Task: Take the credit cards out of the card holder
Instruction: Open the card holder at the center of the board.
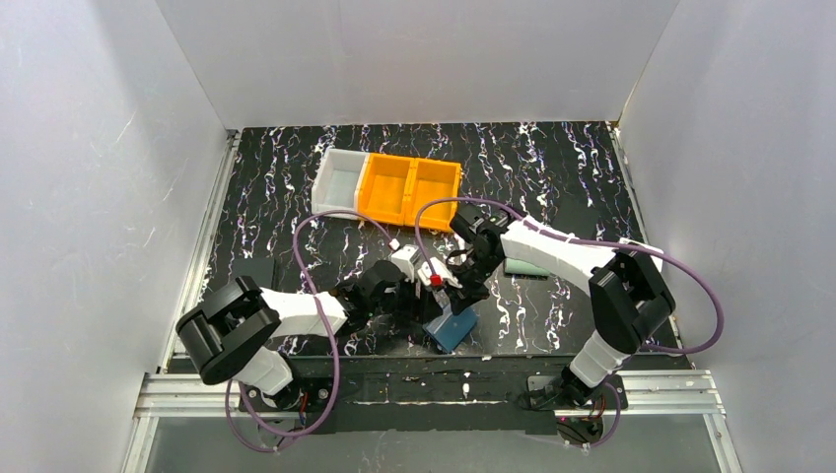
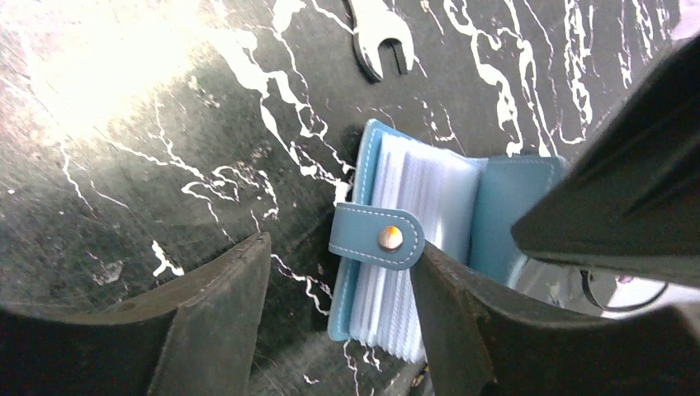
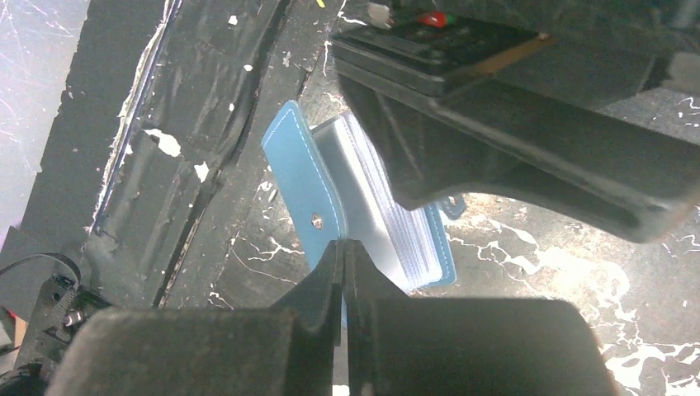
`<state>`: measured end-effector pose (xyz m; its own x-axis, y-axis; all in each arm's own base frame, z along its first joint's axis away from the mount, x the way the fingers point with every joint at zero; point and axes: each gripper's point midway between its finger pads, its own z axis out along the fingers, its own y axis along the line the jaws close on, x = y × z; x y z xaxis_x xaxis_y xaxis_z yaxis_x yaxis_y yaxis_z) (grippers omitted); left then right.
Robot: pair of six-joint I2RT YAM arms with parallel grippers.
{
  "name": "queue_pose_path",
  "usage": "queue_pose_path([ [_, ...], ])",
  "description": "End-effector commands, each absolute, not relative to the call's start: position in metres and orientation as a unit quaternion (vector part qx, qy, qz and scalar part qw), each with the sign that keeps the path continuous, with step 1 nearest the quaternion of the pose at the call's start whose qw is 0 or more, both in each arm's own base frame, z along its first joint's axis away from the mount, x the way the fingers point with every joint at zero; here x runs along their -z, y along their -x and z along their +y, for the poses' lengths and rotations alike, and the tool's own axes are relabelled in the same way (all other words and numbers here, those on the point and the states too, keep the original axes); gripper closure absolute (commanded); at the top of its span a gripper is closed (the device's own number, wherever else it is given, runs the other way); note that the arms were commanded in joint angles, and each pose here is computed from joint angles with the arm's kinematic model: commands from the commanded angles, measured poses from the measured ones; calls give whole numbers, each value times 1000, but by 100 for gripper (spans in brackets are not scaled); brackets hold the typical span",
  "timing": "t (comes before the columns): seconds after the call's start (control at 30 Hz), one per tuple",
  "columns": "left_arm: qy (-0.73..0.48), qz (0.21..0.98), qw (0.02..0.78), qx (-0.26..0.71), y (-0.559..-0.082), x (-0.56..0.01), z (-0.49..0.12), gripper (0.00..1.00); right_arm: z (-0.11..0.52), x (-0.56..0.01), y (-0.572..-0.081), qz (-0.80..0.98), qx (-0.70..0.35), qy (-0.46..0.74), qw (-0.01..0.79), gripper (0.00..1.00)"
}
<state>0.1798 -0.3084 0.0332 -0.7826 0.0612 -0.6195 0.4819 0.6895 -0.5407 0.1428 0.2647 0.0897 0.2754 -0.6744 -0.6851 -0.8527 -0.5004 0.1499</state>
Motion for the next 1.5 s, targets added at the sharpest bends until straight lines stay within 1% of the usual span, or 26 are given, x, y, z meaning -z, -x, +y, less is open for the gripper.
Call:
queue_pose_path([
  [0.0,-149,873,306,349,-194,-36,-316,44,264,-97,-134,482,-368,784,134,99],
  [0.03,-152,872,301,354,-193,-36,-318,50,263,-96,-134,483,-368,783,134,99],
  [0.07,-155,872,295,359,-191,-36,-321,61,263,-96,-133,483,-367,784,135,99],
  [0.13,-159,871,282,369,-187,-35,-325,79,262,-96,-134,483,-363,785,137,99],
  [0.17,-160,870,279,374,-186,-36,-327,96,261,-96,-134,484,-359,786,139,99],
  [0.2,-159,869,280,377,-186,-38,-327,100,259,-96,-135,484,-354,788,140,99],
  [0.3,-136,863,300,384,-192,-52,-321,100,254,-96,-138,484,-334,796,146,99],
  [0.5,-74,830,352,427,-205,-104,-295,100,240,-91,-151,485,-275,815,157,99],
  [0.63,-63,816,356,452,-202,-128,-286,100,239,-82,-155,484,-263,818,163,99],
  [0.83,-71,824,320,463,-190,-121,-288,100,243,-54,-173,514,-230,805,187,99],
  [0.87,-69,827,311,464,-188,-118,-288,100,243,-50,-179,527,-219,798,193,97],
  [0.9,-68,829,305,464,-187,-116,-289,100,244,-47,-183,539,-211,791,198,91],
  [1.0,-67,833,285,470,-183,-112,-293,100,241,-45,-183,549,-216,782,202,79],
  [1.13,-65,836,261,479,-179,-111,-298,100,234,-64,-170,537,-263,773,213,60],
  [1.27,-48,836,257,482,-179,-112,-297,100,226,-83,-164,537,-305,751,233,44],
  [1.4,19,851,265,453,-186,-94,-281,100,231,-94,-153,541,-344,724,254,27],
  [1.47,62,867,265,418,-189,-75,-266,100,235,-95,-148,545,-365,708,260,21],
])
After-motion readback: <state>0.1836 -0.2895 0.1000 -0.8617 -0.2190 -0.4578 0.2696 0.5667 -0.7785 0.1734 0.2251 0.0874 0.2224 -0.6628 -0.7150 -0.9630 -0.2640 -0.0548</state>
